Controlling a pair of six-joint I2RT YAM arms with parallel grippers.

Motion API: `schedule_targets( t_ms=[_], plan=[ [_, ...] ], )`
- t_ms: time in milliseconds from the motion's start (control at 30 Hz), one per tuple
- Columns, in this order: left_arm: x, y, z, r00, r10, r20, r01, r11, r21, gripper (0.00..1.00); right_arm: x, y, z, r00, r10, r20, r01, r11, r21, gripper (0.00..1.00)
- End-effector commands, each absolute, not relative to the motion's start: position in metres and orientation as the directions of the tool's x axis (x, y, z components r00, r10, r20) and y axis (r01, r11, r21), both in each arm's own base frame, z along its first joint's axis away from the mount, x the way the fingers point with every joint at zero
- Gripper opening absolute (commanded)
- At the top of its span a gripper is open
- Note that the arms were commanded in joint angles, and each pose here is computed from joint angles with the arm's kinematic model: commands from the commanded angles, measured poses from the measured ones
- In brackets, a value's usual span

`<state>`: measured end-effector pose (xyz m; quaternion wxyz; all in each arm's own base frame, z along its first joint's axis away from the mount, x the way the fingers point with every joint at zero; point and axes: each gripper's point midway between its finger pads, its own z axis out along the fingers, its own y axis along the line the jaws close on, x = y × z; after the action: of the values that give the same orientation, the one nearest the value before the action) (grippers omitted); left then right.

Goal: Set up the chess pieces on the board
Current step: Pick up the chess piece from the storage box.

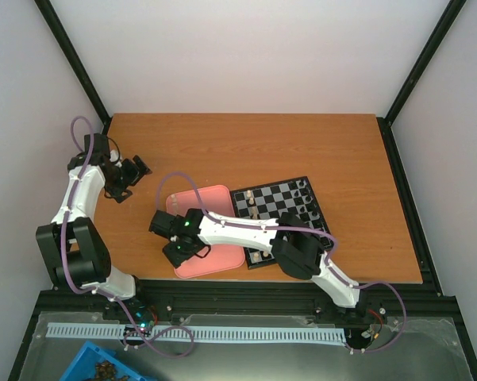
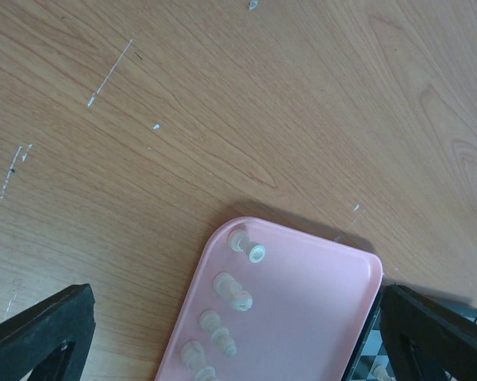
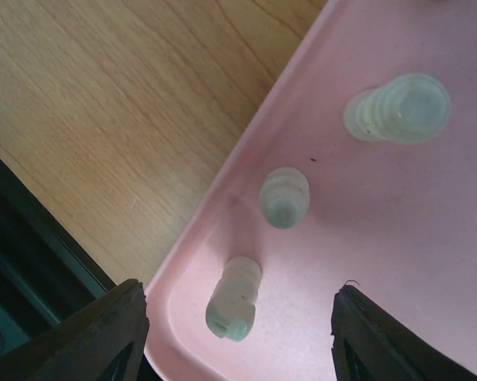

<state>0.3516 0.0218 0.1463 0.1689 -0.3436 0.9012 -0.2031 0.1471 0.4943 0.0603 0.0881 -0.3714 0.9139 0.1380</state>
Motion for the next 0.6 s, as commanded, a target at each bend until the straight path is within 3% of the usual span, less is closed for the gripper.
schedule_targets(
  t_ms=[0,567],
  plan=[
    [0.354,0.021,0.166,-0.703,-0.68,-0.21,-0.513,0.689,-0.512,1.0,0.149,0.497,0.056,-0.703,-0.666,-0.249,-0.71,0.68,0.184,0.62],
    [0.355,0.022,0.159,-0.706,-0.68,-0.199,-0.52,0.688,-0.506,1.0,0.156,0.495,0.037,-0.722,-0.661,-0.207,-0.692,0.694,0.2,0.43]
  ],
)
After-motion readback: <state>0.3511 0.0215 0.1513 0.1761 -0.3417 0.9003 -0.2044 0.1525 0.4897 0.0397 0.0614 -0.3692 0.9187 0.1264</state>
